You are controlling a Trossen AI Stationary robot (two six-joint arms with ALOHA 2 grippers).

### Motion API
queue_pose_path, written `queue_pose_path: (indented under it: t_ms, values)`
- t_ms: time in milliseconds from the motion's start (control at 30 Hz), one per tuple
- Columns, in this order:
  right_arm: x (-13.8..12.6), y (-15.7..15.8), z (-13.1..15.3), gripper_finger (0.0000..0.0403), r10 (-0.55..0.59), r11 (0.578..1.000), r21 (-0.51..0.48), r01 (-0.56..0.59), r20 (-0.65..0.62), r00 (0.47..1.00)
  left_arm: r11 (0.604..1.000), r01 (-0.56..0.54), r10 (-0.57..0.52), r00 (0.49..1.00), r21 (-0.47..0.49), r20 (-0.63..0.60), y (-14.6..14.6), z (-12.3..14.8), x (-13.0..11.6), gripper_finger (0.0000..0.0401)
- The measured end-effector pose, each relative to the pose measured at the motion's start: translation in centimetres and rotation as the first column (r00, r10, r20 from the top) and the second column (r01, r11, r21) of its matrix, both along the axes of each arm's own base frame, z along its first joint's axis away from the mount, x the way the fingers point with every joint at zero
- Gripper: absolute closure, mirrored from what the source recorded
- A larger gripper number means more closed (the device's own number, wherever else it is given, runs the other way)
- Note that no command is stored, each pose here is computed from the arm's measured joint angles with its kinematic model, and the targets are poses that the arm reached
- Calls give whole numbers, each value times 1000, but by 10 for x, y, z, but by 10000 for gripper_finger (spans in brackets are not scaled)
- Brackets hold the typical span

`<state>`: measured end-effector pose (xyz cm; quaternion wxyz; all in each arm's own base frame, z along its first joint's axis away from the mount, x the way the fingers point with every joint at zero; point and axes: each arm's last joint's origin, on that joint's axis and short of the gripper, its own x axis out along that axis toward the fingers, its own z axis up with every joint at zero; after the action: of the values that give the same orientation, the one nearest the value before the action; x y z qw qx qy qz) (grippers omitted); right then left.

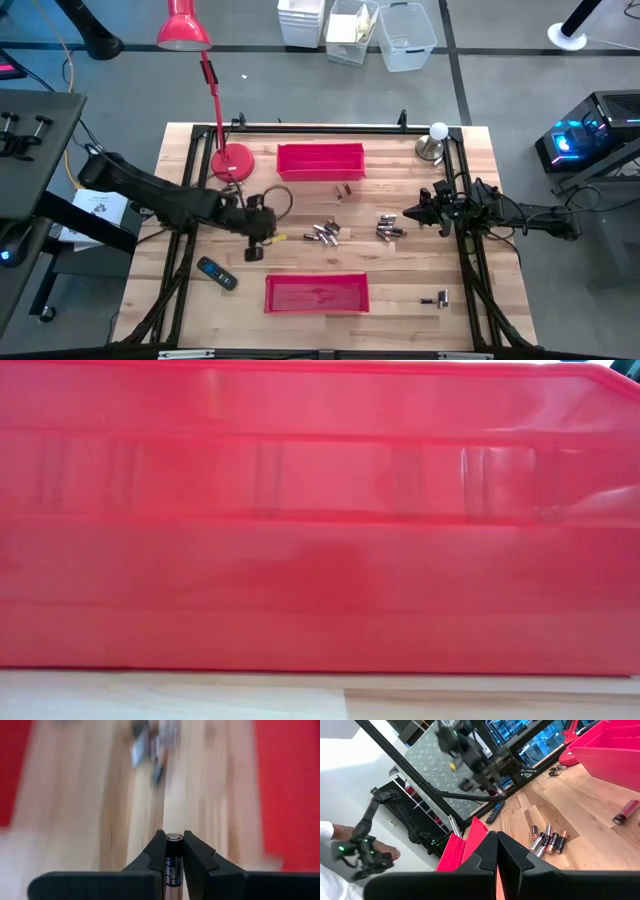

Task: Sort batteries
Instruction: Put the brown battery into the bottom red bin

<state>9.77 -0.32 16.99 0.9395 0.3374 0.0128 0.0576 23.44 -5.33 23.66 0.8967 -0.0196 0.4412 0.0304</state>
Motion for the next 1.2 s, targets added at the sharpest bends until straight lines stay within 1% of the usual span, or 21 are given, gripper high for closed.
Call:
queue_pose_path:
  t_ms: [100,167,267,333,400,500,600,700,767,867,967,1033,1067,1100,1133,1167,1200]
  values:
    - [0,0,0,402,0,1000,0,0,0,1000,998,-31,40,985,-56,165,2,26,14,377]
    - [0,0,0,402,0,1000,0,0,0,1000,993,-46,70,969,-108,237,1,35,22,377]
    - [0,0,0,402,0,1000,0,0,0,1000,969,-3,79,951,-248,300,-8,45,31,377]
    - [0,0,0,402,0,1000,0,0,0,1000,939,40,69,951,-342,300,-20,44,35,377]
    - [0,0,0,402,0,1000,0,0,0,1000,908,64,59,959,-414,277,-37,38,39,377]
    - [0,0,0,402,0,1000,0,0,0,1000,873,103,35,962,-477,271,-64,28,44,377]
    - [0,0,0,402,0,1000,0,0,0,1000,853,108,21,970,-511,240,-85,15,47,377]
    - [0,0,0,402,0,1000,0,0,0,1000,858,88,14,981,-506,193,-95,1,48,377]
    - [0,0,0,402,0,1000,0,0,0,1000,861,65,20,987,-505,161,-97,-6,50,363]
    - [0,0,0,402,0,1000,0,0,0,1000,861,14,43,994,-508,99,-92,-15,53,312]
    - [0,0,0,402,0,1000,0,0,0,1000,865,31,20,995,-502,95,-83,-11,54,256]
    - [0,0,0,402,0,1000,0,0,0,1000,876,68,-31,996,-478,86,-71,2,52,226]
    - [0,0,0,402,0,1000,0,0,0,1000,888,82,-56,996,-453,71,-63,12,50,214]
    - [0,0,0,402,0,1000,0,0,0,1000,909,75,-59,997,-411,52,-53,24,47,206]
    - [0,0,0,402,0,1000,0,0,0,1000,936,43,-34,999,-349,31,-40,39,42,200]
    - [0,0,0,402,0,1000,0,0,0,1000,964,-11,12,1000,-266,4,-27,51,34,197]
    - [0,0,0,402,0,1000,0,0,0,1000,982,-77,75,997,-173,-15,-14,62,26,196]
